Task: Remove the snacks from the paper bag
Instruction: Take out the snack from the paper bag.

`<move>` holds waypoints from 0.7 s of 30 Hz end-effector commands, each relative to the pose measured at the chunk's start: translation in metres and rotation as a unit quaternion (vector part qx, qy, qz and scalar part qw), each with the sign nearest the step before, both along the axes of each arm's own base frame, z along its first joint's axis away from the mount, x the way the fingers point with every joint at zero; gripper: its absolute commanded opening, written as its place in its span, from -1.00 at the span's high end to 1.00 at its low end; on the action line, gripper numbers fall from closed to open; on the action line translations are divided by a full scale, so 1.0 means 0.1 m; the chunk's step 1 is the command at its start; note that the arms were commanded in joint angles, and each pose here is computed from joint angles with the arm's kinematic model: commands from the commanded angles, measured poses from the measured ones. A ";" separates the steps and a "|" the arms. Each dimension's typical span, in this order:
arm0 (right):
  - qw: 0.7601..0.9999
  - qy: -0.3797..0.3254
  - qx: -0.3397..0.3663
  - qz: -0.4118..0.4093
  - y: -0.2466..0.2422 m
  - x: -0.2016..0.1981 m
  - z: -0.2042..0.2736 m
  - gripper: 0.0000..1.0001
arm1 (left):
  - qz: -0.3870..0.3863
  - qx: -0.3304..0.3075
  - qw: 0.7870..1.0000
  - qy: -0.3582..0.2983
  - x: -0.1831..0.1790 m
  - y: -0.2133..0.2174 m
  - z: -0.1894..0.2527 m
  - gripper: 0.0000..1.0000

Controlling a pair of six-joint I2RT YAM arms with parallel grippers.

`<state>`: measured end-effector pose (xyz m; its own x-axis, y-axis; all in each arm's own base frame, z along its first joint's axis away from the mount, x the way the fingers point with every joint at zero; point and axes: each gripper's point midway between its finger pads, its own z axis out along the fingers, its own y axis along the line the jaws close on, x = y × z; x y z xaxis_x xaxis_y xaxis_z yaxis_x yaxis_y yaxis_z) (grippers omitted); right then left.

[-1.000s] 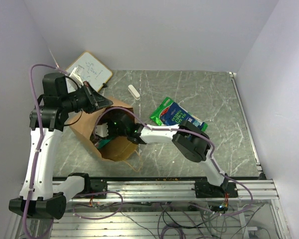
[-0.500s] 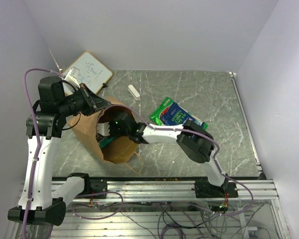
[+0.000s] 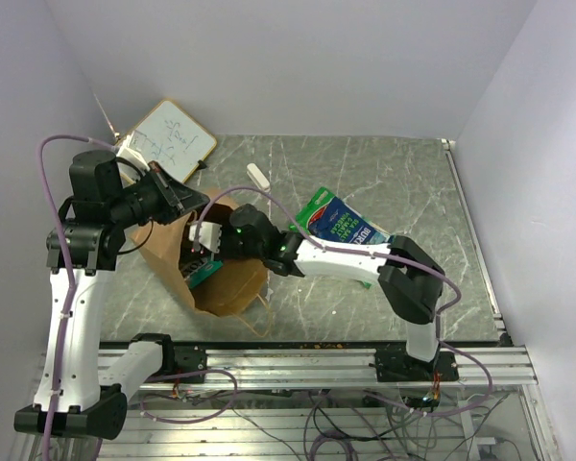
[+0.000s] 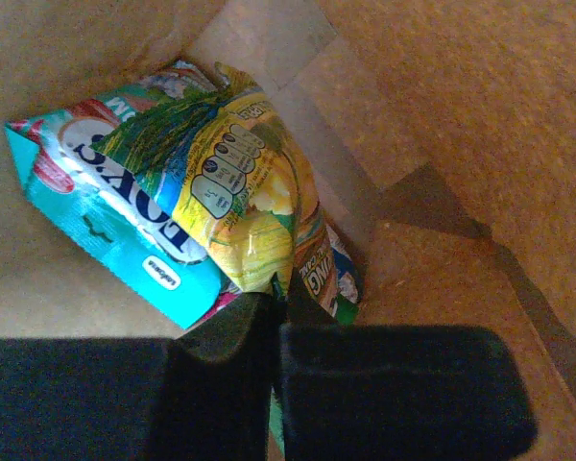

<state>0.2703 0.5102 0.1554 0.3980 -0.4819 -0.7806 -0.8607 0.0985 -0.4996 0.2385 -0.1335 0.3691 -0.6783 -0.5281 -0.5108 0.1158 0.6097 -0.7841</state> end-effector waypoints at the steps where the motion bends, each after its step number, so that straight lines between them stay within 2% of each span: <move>1: 0.999 0.023 0.049 -0.008 -0.06 -0.13 0.38 1.00 | 0.012 0.009 1.000 -0.021 0.02 0.05 0.15 0.86; 10: 0.993 0.108 0.051 -0.001 -0.31 -0.46 0.51 1.00 | 0.025 0.033 0.999 -0.036 0.10 0.11 0.19 0.86; 21: 0.964 0.232 0.130 -0.024 -0.47 -0.76 0.97 1.00 | 0.008 0.021 0.999 -0.028 0.17 0.05 0.07 0.86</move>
